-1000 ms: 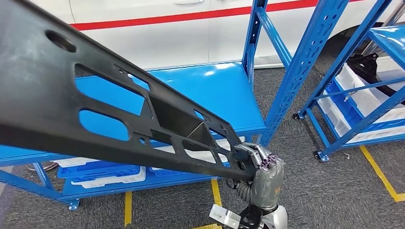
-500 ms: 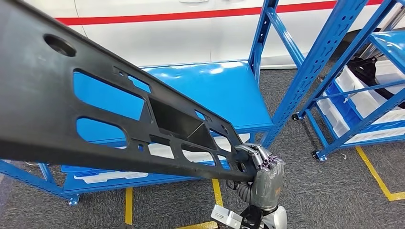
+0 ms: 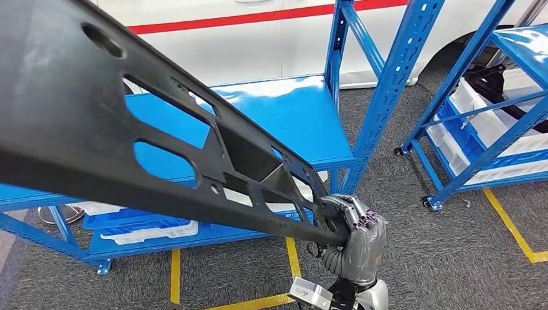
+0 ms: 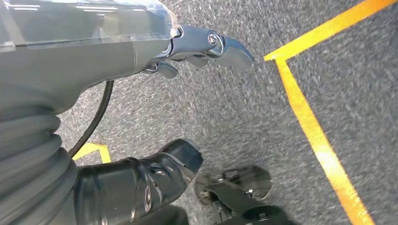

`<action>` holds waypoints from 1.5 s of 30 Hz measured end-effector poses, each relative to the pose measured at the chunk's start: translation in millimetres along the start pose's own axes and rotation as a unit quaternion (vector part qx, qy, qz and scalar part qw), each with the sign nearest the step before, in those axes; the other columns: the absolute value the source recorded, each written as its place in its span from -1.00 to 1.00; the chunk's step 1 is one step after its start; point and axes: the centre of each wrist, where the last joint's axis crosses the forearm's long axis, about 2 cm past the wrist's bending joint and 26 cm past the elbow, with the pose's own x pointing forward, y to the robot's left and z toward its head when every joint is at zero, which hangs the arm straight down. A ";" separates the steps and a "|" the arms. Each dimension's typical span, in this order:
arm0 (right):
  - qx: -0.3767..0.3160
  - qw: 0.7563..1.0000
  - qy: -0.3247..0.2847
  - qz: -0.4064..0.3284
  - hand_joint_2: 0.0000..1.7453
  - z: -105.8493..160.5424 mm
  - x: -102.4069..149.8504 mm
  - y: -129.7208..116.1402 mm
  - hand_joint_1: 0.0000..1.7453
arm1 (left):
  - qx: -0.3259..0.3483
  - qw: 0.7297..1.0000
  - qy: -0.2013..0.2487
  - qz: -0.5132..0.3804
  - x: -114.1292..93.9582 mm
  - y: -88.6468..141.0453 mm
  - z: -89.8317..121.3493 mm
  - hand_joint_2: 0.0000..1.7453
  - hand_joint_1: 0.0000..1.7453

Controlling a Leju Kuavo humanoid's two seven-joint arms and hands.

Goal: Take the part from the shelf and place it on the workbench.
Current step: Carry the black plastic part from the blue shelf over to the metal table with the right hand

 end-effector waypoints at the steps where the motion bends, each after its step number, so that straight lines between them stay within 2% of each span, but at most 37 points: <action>1: -0.001 1.000 0.002 -0.001 1.00 0.3 0.0 0.0 1.00 | 0.000 1.000 0.000 -0.001 -0.2 -0.1 0.1 1.00 -1.00; 45: -0.010 0.999 0.028 -0.018 1.00 8.0 -0.2 -2.6 1.00 | -0.002 1.000 -0.004 -0.003 0.2 -0.5 0.1 1.00 -1.00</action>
